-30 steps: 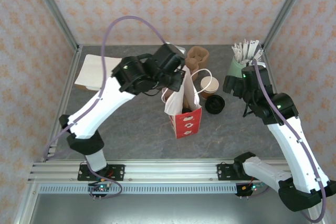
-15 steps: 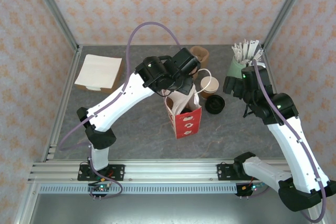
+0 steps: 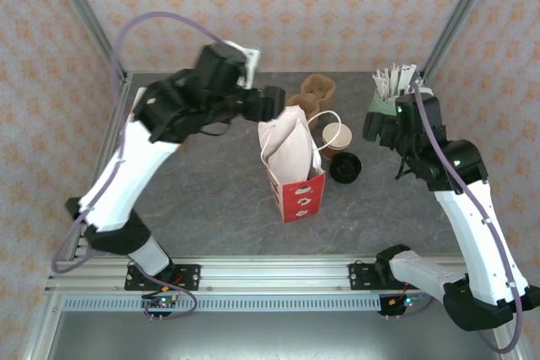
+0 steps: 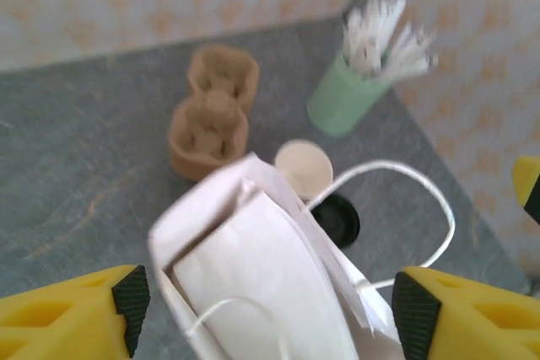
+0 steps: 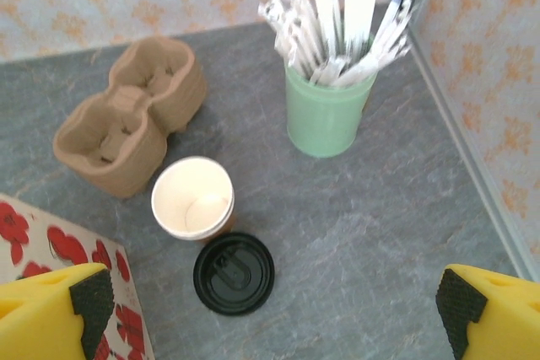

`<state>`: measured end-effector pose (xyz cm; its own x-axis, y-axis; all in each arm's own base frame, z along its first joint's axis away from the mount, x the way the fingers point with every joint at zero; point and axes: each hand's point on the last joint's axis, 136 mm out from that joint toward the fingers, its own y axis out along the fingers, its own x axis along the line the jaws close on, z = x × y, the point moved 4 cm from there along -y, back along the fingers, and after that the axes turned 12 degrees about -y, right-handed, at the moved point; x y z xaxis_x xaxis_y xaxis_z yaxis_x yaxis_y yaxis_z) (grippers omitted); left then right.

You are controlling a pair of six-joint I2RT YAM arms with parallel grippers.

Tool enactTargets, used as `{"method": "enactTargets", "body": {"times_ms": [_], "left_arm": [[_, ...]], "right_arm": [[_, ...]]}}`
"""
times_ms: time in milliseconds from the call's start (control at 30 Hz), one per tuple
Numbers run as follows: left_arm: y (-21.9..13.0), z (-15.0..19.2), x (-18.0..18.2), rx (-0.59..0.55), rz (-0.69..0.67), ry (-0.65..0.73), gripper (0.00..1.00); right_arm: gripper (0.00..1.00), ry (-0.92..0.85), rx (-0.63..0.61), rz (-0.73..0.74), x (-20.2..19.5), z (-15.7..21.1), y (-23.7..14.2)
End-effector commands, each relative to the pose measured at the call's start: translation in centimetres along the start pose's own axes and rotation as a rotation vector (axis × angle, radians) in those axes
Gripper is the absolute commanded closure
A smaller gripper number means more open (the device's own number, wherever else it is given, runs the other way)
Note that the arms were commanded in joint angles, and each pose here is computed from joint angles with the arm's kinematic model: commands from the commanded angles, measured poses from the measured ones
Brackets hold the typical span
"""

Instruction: Pack the takeout coffee

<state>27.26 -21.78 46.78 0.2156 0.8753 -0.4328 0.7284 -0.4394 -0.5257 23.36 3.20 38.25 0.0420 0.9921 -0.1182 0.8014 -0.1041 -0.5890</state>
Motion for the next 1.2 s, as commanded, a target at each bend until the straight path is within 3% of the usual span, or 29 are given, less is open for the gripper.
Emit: {"method": "enactTargets", "body": {"times_ms": [0, 167, 300, 500, 700, 900, 1167], "left_arm": [[-4.8, -3.3, 3.3, -0.251, -0.074, -0.014, 0.12], [-9.4, -3.1, 11.7, -0.511, -0.301, -0.120, 0.00], [-10.3, -0.4, 17.9, -0.588, -0.524, -0.138, 0.00], [-6.4, 4.8, 25.4, -0.534, -0.699, -0.182, 0.00], [-2.1, 9.5, 31.6, -0.501, -0.833, -0.202, 0.00], [-0.2, 11.9, 35.1, -0.509, -0.896, -0.203, 0.00], [3.7, 12.9, 36.8, -0.471, -0.833, -0.099, 0.00]], "right_arm": [[0.01, -0.008, -0.022, 0.037, -1.6, -1.4, -0.9], [0.01, 0.099, -0.040, 0.117, -4.7, -1.3, -0.2], [0.01, 0.196, -0.034, 0.194, -6.8, 1.1, 1.8], [0.01, 0.315, -0.041, 0.324, -9.1, 7.0, 6.0], [0.01, 0.307, -0.080, 0.398, -9.4, 12.2, 11.3], [0.01, 0.307, -0.179, 0.393, -8.9, 15.3, 16.4], [0.01, 0.258, -0.282, 0.264, -7.0, 16.1, 21.7]]}}
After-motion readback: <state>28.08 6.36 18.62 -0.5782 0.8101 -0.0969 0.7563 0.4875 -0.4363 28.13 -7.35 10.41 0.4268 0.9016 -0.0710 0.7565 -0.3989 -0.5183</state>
